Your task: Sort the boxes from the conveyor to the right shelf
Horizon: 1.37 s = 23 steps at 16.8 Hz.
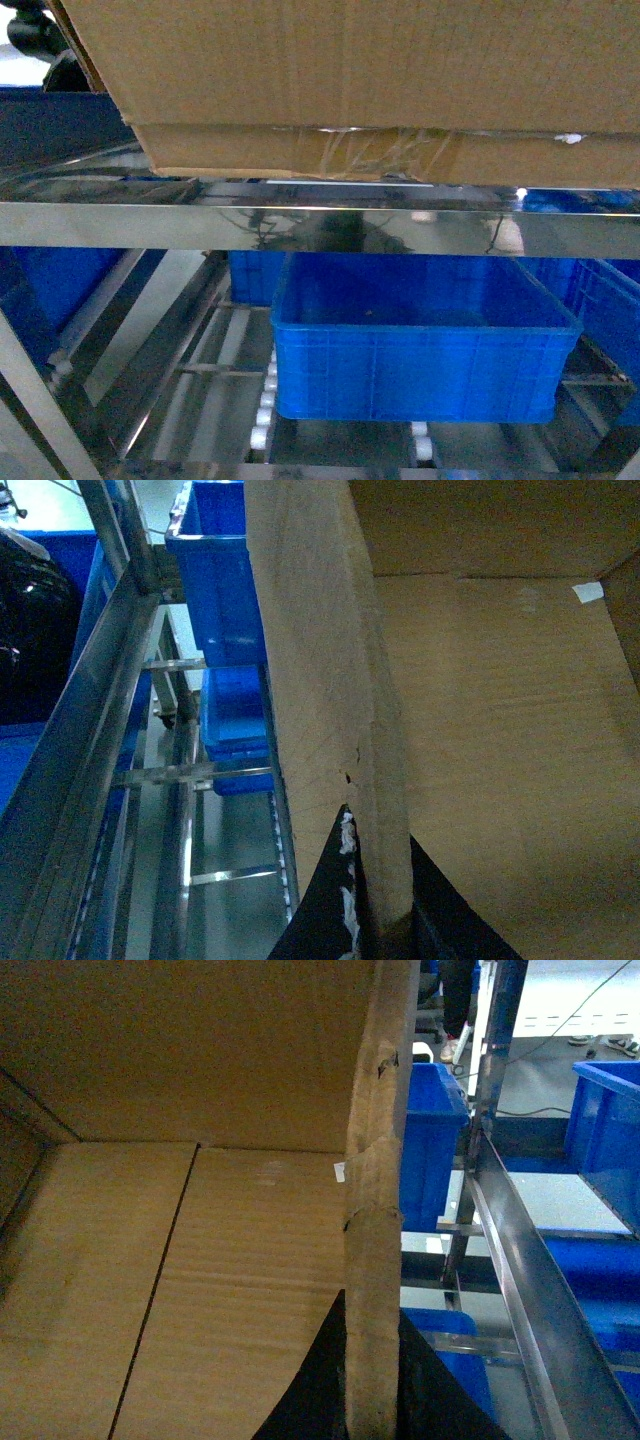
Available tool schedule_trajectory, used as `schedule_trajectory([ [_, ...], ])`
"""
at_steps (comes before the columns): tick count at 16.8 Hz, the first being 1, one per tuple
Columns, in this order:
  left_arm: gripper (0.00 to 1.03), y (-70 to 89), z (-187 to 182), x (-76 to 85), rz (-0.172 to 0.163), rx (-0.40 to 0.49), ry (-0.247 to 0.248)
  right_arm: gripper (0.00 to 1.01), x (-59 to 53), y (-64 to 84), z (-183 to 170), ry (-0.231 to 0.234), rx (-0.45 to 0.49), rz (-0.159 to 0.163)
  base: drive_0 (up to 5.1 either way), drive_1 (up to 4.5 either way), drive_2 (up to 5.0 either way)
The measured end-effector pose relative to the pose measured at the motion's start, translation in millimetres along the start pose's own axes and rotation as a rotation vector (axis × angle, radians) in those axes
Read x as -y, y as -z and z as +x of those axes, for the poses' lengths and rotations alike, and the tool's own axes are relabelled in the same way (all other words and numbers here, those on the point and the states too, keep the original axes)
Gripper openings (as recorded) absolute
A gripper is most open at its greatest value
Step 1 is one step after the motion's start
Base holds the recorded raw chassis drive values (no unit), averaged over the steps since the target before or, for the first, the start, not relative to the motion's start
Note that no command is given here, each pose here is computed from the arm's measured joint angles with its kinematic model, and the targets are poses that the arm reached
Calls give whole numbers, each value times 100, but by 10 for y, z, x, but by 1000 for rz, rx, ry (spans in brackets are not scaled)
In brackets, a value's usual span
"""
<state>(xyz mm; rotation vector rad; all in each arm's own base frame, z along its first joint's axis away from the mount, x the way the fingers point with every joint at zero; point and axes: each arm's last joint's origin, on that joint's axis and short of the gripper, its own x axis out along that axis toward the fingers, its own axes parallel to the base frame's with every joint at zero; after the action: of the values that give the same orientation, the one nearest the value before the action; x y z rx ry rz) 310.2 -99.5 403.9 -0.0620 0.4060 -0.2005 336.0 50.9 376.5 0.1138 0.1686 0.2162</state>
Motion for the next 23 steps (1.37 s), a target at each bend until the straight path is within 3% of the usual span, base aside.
schedule_trajectory([
  [5, 2, -4, -11, 0, 2, 2, 0, 4, -3, -7, -10, 0, 2, -1, -8, 423, -439],
  [11, 2, 44, 50, -2, 4, -25, -2, 4, 6, 36, 27, 5, -18, -5, 0, 0, 0],
  [12, 2, 105, 91, -21, -7, -85, -3, 4, 12, 86, 48, 1, -57, -2, 0, 0, 0],
  [23, 2, 125, 248, -52, -14, -118, 0, 4, 73, 182, 164, -2, -104, 6, 0, 0, 0],
])
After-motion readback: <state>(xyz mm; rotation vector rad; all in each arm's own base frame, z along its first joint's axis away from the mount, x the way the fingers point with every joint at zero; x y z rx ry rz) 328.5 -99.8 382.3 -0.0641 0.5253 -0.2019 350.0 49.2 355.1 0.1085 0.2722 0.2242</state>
